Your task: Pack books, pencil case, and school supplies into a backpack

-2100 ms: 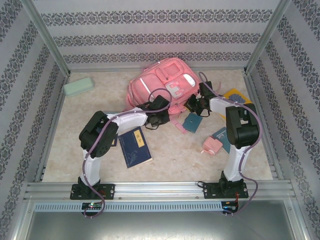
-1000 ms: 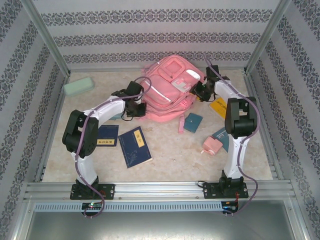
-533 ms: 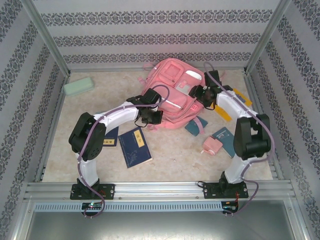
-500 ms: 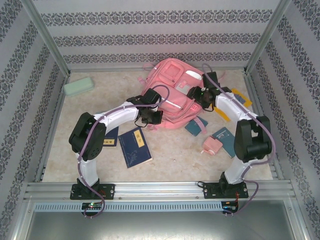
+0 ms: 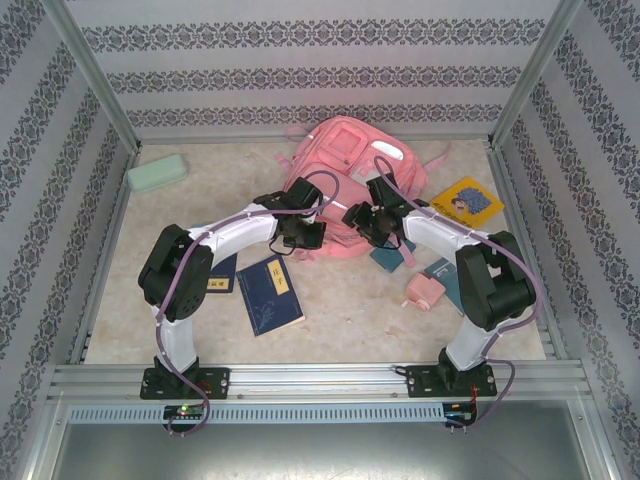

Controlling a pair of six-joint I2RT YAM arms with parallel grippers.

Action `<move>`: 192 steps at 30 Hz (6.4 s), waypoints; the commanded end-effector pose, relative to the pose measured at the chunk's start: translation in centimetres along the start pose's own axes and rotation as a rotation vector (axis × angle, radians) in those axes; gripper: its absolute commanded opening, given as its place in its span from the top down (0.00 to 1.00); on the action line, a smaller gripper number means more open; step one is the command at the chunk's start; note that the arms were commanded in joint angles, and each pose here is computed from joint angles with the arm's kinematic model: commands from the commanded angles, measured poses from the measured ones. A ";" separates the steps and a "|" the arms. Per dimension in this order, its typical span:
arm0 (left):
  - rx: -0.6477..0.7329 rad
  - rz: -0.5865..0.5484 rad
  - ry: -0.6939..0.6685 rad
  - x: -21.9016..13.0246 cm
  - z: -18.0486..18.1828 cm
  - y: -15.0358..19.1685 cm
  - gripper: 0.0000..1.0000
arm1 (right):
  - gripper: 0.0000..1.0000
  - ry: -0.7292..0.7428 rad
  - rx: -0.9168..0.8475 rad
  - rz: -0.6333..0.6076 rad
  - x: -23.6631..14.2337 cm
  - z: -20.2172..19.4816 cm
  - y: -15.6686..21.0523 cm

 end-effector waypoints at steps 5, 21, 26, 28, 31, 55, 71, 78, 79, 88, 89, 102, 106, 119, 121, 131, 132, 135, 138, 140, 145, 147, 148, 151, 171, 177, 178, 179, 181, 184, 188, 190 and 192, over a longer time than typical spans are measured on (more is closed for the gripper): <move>0.060 -0.003 0.002 -0.5 -0.3 0.6 1.00 | 0.44 -0.020 0.128 0.057 1.1 -1.0 2.6; 0.150 0.045 -0.230 -1.3 0.2 0.6 1.00 | 1.00 -0.062 0.164 -0.018 4.3 -0.8 0.9; 0.225 0.083 -0.427 -1.6 1.6 0.2 1.00 | 1.00 -0.044 0.082 -0.081 2.2 -0.3 -0.3; 0.232 0.099 -0.491 -1.5 2.3 -0.3 1.00 | 1.00 -0.038 0.061 -0.104 1.2 -0.3 -0.9; 0.229 0.119 -0.573 -1.3 3.7 -1.2 1.00 | 1.00 -0.033 0.021 -0.140 -0.4 -0.2 -1.8; 0.009 -0.025 -0.504 -1.5 13.0 -11.3 1.00 | 1.00 -0.033 -0.240 -0.181 -6.2 0.8 -7.4; 0.099 0.004 -0.319 -3.2 3.6 -0.5 1.00 | 0.94 0.096 -0.302 -0.335 -4.4 3.7 -16.2; 0.107 -0.002 -0.219 -1.1 -0.3 -0.3 1.00 | 0.50 0.079 -0.258 -0.267 -5.7 3.4 -12.6; 0.111 0.004 -0.212 -0.8 -0.5 -0.4 1.00 | 0.50 0.067 -0.243 -0.245 -5.8 3.1 -11.4; 0.136 0.025 -0.195 0.0 -1.2 -0.3 1.00 | 0.44 -0.085 -0.113 -0.097 -3.9 1.3 -2.9; 0.137 0.028 -0.194 0.0 -1.3 -0.2 1.00 | 0.44 -0.105 -0.089 -0.077 -3.4 1.1 -2.5; 0.134 0.034 -0.212 0.2 -1.4 0.4 1.00 | 0.45 -0.089 0.045 0.017 -0.9 2.4 3.1; 0.134 0.028 -0.212 0.2 -1.4 0.3 1.00 | 0.46 -0.091 0.028 -0.037 -3.5 1.9 4.2; 0.159 0.039 -0.218 -0.1 -1.5 0.2 1.00 | 0.51 -0.293 0.232 0.038 1.0 1.9 3.9; 0.159 0.044 -0.216 0.0 -1.5 0.2 1.00 | 0.52 -0.291 0.230 0.023 1.5 2.2 3.6; 0.172 0.057 -0.356 -0.1 -0.4 -0.1 1.00 | 1.00 -0.203 0.194 -0.070 0.7 1.2 2.6; 0.175 0.061 -0.383 -0.1 -0.1 -0.3 1.00 | 1.00 -0.201 0.191 -0.079 0.5 1.0 2.4; 0.173 0.081 -0.459 0.1 1.2 -1.0 1.00 | 1.00 -0.197 0.186 -0.089 -0.4 0.4 2.1; 0.144 0.079 -0.504 0.0 3.3 -2.5 1.00 | 1.00 -0.199 0.177 -0.090 -1.1 0.1 2.0; 0.109 0.082 -0.523 0.0 4.8 -3.7 1.00 | 1.00 -0.196 0.159 -0.094 -1.7 0.0 2.1; 0.055 0.083 -0.538 0.8 8.2 -7.0 1.00 | 1.00 -0.202 0.130 -0.106 -2.9 0.0 1.9; 0.035 0.080 -0.545 1.3 9.3 -8.4 1.00 | 1.00 -0.204 0.123 -0.103 -3.2 0.0 1.8; 0.026 0.085 -0.551 1.6 9.8 -8.8 1.00 | 1.00 -0.203 0.121 -0.102 -3.2 0.0 1.8; 0.003 0.087 -0.533 2.0 10.7 -9.8 1.00 | 1.00 -0.211 0.110 -0.088 -3.1 0.1 2.0; -0.094 -0.083 -0.245 -6.2 6.6 -7.1 0.25 | 0.46 -0.237 -0.157 0.008 -1.8 5.3 2.2; -0.108 -0.099 -0.178 -6.5 5.9 -5.3 0.20 | 0.37 -0.150 -0.299 -0.042 -3.4 4.1 2.3; -0.113 -0.096 -0.179 -6.5 5.9 -5.0 0.20 | 0.37 -0.147 -0.320 -0.047 -3.6 4.0 2.4; -0.123 -0.094 -0.182 -6.5 6.0 -4.8 0.20 | 0.37 -0.138 -0.342 -0.052 -3.7 3.7 2.4; -0.137 -0.092 -0.182 -6.3 6.2 -4.3 0.18 | 0.36 -0.102 -0.361 -0.081 -4.1 3.1 2.0; -0.156 -0.090 -0.200 -5.6 6.6 -4.1 0.18 | 0.34 -0.079 -0.371 -0.136 -4.8 2.4 0.5; -0.196 -0.104 -0.207 -4.5 6.9 -4.8 0.18 | 0.35 -0.019 -0.353 -0.189 -5.0 1.1 -2.9; -0.219 -0.117 -0.198 -3.9 7.0 -5.4 0.18 | 0.35 0.022 -0.360 -0.209 -4.8 0.6 -4.3; -0.244 -0.128 -0.187 -3.3 7.1 -6.2 0.18 | 0.35 0.062 -0.370 -0.205 -4.0 0.2 -5.5</move>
Point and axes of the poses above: each hand's point on the last joint's axis, 136 mm out from that joint toward the fingers, its own x axis out along the fingers, its own z axis along the line the jaws close on, y = z × x, the point moved 10 cm from there along -x, back along the fingers, and after that the axes turned 4 degrees about x, right-handed, at the moved point
